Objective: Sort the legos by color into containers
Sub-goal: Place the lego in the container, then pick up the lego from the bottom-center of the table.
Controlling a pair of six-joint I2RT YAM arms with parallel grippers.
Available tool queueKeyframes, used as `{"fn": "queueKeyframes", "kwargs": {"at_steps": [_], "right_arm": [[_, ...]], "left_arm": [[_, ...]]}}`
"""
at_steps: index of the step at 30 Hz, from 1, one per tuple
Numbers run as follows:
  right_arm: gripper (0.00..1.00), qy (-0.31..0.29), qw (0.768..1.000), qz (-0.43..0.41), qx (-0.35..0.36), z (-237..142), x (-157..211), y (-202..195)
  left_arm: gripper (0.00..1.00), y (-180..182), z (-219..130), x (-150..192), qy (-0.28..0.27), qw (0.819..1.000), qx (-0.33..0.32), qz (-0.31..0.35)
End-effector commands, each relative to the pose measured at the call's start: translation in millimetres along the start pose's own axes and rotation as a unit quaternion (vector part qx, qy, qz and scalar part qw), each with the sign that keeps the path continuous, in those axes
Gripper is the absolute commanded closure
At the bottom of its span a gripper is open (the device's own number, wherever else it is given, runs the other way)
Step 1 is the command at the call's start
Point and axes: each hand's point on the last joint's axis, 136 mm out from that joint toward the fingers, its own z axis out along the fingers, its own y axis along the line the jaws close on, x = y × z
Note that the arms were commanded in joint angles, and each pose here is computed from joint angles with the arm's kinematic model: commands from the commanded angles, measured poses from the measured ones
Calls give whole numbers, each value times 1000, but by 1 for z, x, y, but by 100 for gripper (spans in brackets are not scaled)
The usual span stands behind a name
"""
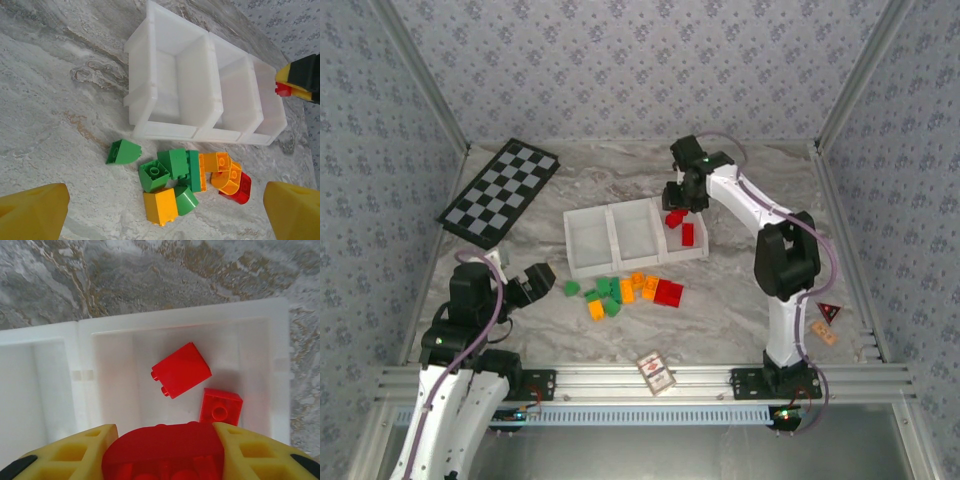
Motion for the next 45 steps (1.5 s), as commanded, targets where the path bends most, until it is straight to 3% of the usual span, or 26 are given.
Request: {"fn": "queueKeyframes", "kwargs": {"at_steps": [1, 10, 20, 24, 29, 34, 39, 45], "right_arm": [[55, 10, 1000, -1, -11, 2, 2, -1], [42, 17, 999, 12, -30, 6, 16, 0], [37, -15, 999, 10, -51, -34, 20, 13], [37, -21, 998, -19, -51, -51, 46, 17], [33, -18, 991, -127, -43, -63, 99, 21], [31, 5, 950, -307, -50, -65, 164, 26], [22, -1, 861, -506, -53, -63, 215, 25], [19, 26, 829, -558, -26, -39, 226, -2]], "left_arm": [[0, -2, -1, 2, 2, 1000, 7, -2], [0, -2, 0, 2, 2, 1000, 7, -2], [0, -2, 0, 2, 2, 1000, 7, -2], [0, -2, 0, 2, 2, 1000, 7, -2], [0, -3, 0, 2, 2, 1000, 9, -2], [0, -3, 1, 1, 1, 1000, 11, -2], [0, -3, 0, 2, 1, 1000, 9, -1], [0, -3, -2, 2, -1, 1000, 11, -2]]}}
